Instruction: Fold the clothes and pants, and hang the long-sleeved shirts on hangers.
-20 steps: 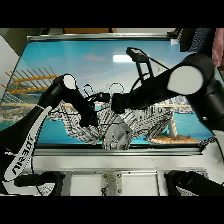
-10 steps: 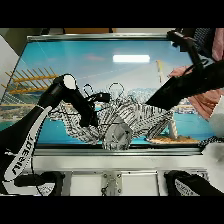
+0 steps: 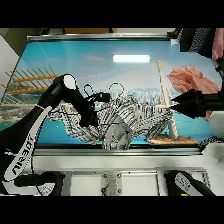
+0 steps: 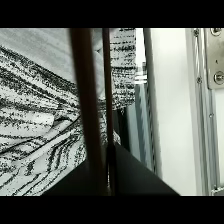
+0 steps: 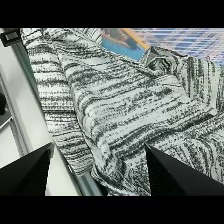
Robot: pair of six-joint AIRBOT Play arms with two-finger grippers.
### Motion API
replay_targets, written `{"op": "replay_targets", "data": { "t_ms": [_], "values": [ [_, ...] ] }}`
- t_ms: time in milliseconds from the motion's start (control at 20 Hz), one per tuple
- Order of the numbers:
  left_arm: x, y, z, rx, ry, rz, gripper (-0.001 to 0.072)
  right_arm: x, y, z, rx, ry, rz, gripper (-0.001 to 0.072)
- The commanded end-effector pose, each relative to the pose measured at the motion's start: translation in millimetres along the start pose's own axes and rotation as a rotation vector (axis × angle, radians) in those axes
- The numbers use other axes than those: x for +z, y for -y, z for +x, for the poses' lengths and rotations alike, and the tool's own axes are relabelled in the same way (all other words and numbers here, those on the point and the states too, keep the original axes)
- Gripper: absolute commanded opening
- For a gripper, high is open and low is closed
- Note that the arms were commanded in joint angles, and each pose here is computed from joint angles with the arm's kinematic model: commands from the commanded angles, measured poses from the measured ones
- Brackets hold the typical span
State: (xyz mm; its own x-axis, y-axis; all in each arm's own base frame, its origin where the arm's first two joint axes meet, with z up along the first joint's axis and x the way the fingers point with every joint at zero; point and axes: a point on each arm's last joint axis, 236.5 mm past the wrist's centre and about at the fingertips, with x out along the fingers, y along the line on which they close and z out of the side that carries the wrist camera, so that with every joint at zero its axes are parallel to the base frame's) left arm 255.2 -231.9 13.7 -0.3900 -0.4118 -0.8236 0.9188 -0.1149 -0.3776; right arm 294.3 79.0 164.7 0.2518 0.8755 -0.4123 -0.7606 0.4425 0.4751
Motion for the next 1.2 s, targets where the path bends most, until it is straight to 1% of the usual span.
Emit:
{"op": "replay_targets", "data": {
  "t_ms": [0,300,700,1150],
  "values": [
    [0,0,0,0.000,-0.001,0.001,0.0009,-29,5,10,0.121,0.066,-0.012,0.0635],
    [0,0,0,0.001,0.000,0.001,0.0009,-42,4,42,0.235,0.027,-0.036,0.0635],
    [0,0,0,0.001,-0.001,0.001,0.0010,-48,1,79,0.292,-0.024,-0.046,0.0635],
    [0,-1,0,0.002,-0.002,0.001,0.0009,-50,-4,80,0.312,-0.032,-0.048,0.0635]
  ]
}}
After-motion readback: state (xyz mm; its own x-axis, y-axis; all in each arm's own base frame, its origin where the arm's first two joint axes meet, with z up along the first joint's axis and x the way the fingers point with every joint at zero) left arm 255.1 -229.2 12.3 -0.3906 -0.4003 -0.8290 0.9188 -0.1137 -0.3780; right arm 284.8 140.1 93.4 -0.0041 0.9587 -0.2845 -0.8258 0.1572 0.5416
